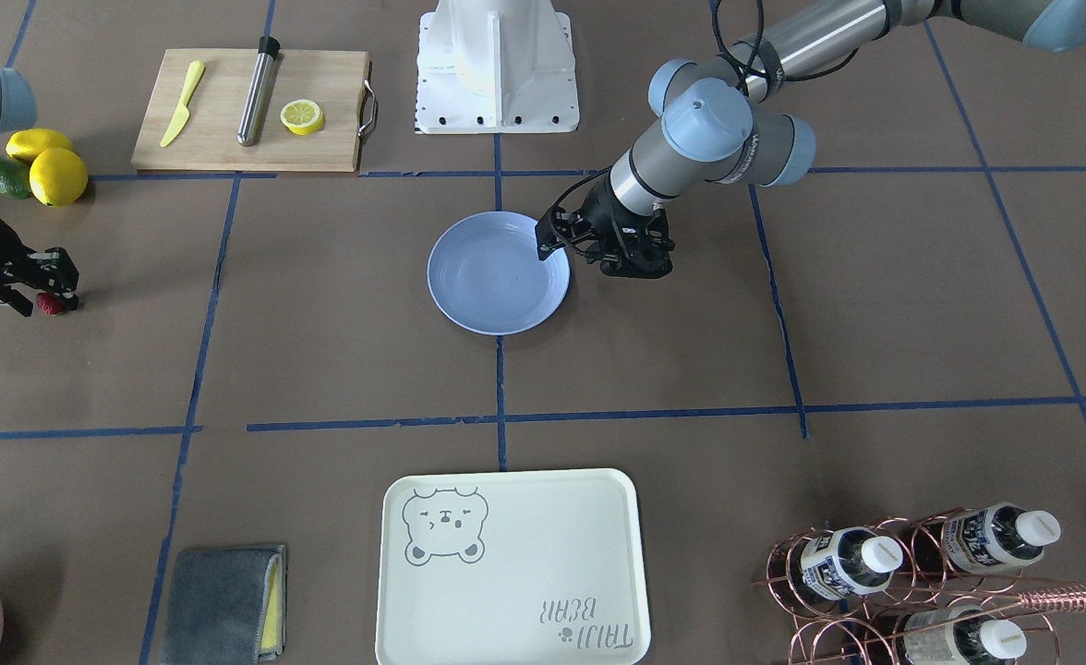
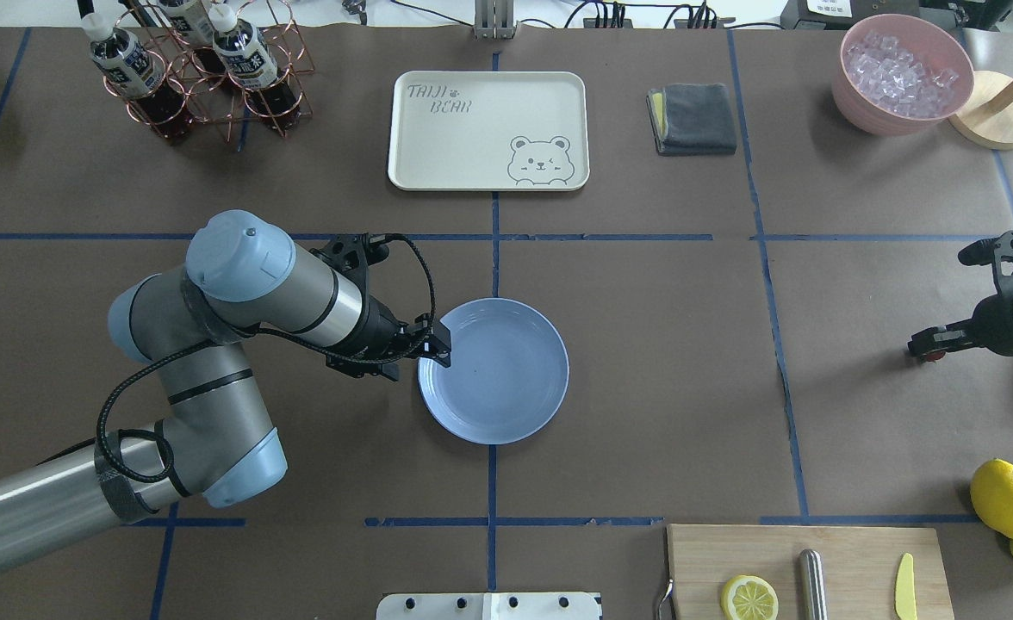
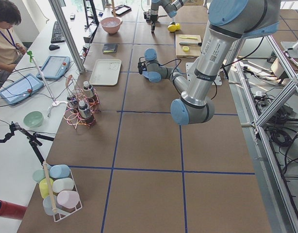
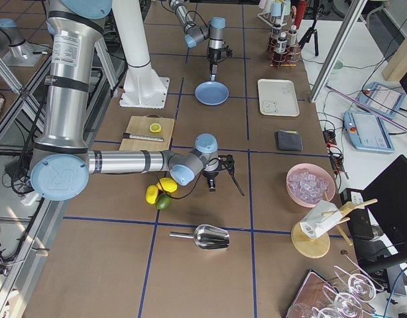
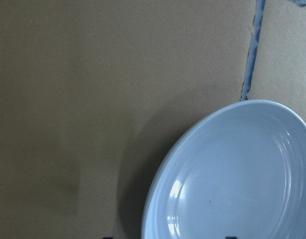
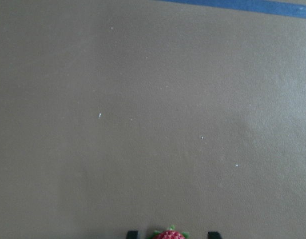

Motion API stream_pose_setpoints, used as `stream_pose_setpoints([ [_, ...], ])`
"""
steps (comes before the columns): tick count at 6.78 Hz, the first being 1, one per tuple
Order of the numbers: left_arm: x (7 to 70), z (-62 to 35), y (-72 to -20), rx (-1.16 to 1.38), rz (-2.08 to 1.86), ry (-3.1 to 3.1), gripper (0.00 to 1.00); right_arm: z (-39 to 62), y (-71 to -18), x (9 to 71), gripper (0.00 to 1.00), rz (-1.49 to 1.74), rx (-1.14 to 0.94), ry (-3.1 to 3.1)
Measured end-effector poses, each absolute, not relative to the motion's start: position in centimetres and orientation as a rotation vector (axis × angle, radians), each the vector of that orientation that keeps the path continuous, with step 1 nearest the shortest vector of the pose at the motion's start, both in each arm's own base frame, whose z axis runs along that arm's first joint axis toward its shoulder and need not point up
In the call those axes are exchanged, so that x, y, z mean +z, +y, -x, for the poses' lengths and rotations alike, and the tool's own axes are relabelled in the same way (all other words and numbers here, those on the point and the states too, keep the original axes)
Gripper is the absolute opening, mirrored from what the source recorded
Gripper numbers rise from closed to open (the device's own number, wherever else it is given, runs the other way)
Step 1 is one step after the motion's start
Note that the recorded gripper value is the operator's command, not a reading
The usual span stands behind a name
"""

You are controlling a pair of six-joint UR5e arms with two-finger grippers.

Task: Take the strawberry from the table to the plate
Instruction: 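Slide the plate to center with left gripper while right grasps strawberry, then carry the red strawberry over the blue plate with the right gripper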

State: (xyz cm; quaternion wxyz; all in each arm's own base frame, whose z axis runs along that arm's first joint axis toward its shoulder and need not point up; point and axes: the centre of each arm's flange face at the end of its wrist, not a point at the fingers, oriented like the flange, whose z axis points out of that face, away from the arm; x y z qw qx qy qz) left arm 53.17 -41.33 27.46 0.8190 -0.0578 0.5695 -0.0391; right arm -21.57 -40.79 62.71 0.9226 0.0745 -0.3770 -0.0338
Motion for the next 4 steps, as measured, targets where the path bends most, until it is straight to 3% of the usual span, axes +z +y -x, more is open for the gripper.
stream_pose_setpoints([
  [2, 27.4, -53.1, -41.3, -0.083, 0.122, 1.214, 0.8, 21.5, -40.8, 62.0, 0.0, -0.161, -0.069, -0.782],
  [4, 26.6, -51.9, -41.1, -0.084, 0.103, 1.235, 0.8, 22.9, -41.8, 56.3, 0.0, -0.181, -0.006, -0.853],
])
